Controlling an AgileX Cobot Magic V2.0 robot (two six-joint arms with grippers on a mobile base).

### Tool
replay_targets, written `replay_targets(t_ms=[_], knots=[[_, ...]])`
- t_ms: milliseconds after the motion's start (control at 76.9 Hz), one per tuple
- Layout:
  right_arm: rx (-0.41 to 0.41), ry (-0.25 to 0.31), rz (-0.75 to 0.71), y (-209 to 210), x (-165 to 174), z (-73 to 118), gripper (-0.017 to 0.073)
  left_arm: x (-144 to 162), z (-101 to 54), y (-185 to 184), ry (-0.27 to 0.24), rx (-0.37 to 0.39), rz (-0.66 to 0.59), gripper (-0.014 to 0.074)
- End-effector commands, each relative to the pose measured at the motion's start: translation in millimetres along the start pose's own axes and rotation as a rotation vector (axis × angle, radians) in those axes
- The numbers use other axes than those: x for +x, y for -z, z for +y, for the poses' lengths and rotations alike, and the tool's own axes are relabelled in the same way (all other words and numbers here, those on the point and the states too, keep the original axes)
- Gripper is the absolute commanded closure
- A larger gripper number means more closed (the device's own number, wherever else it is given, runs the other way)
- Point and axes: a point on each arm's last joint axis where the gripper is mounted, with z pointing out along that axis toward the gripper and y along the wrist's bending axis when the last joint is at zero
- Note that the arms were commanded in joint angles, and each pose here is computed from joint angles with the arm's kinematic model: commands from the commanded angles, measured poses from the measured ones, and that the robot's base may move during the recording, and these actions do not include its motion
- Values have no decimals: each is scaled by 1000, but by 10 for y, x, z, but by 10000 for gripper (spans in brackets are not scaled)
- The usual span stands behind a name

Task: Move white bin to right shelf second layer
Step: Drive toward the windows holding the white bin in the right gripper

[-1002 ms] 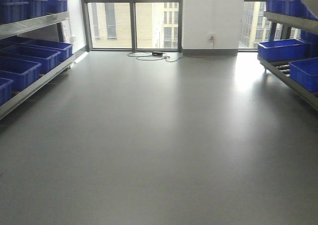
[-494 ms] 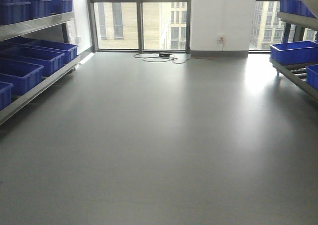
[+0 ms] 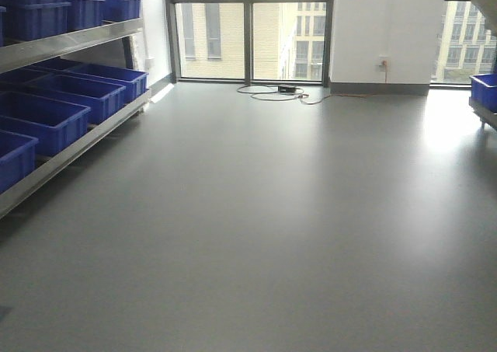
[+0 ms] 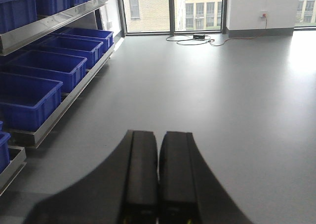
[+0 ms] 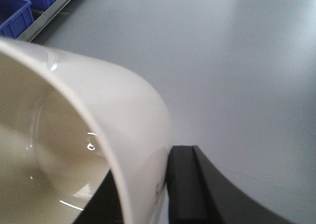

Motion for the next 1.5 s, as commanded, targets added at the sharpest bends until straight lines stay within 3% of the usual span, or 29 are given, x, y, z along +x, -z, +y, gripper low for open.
replay_targets(t_ms=[0, 1483], knots=[[-8, 1, -126, 61, -169, 15, 504, 38, -6, -10, 3, 6, -63, 509], [-8, 1, -126, 61, -169, 15, 504, 38, -6, -10, 3, 6, -63, 509]])
